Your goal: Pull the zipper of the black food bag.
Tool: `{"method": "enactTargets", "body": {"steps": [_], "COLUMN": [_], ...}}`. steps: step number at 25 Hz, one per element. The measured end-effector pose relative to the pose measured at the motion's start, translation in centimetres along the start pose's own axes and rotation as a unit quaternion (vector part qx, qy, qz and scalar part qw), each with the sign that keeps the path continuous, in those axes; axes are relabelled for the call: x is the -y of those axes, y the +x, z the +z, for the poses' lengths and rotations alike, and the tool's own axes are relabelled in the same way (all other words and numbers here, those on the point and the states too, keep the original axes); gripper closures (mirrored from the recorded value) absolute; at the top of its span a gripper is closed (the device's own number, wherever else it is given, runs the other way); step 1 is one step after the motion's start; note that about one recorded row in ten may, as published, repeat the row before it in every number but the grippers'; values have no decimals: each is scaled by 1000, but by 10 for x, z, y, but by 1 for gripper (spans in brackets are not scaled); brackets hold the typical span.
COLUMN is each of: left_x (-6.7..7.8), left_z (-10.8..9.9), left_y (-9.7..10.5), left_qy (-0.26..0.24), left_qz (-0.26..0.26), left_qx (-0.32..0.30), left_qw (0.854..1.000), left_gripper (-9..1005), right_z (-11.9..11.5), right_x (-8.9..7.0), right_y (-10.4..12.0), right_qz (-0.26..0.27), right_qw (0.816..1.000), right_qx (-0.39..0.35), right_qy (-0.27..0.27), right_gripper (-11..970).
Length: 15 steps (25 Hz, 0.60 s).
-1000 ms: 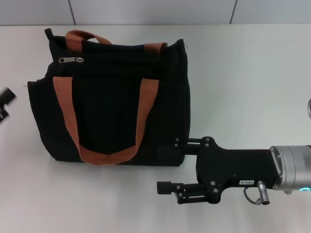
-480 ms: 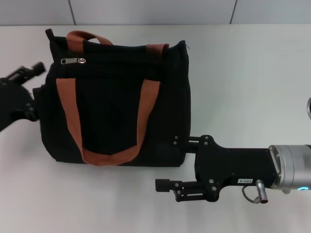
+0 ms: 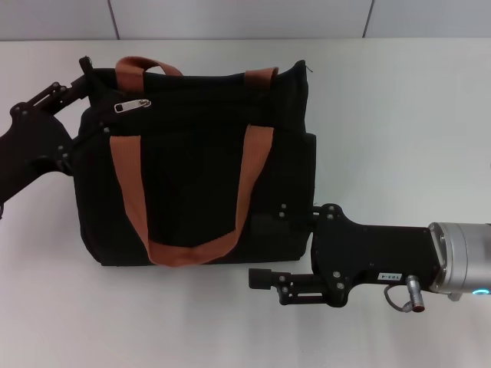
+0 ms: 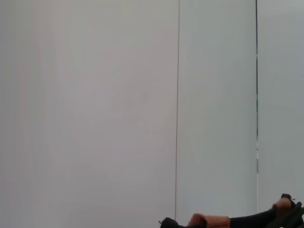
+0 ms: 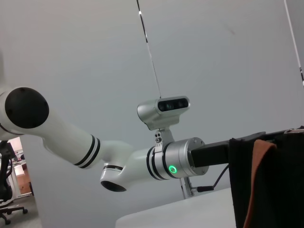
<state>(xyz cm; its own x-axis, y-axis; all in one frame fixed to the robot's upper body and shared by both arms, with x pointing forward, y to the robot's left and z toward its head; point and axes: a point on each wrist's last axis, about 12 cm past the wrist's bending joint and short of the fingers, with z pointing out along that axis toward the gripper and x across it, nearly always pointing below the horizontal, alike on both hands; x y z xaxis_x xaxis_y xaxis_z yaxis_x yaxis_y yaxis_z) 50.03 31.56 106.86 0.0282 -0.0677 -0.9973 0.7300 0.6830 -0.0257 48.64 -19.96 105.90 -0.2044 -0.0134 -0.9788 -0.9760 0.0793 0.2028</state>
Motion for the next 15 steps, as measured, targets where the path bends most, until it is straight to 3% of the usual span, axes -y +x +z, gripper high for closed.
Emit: {"method": "enactTargets", "body": {"steps": [15], "left_x": [-1], "left_z": [-7], "left_y": [4], "left_qy": [-43], "left_qz": [-21], "left_qx": [22], "left_qw": [999], "left_gripper": [362], "right_z": [3], "right_x": [5], "right_y": [-2], "right_qz": [-6], "right_qw": [1000], "right_qx": [-7], "right_qy": [7], "right_gripper": [245]}}
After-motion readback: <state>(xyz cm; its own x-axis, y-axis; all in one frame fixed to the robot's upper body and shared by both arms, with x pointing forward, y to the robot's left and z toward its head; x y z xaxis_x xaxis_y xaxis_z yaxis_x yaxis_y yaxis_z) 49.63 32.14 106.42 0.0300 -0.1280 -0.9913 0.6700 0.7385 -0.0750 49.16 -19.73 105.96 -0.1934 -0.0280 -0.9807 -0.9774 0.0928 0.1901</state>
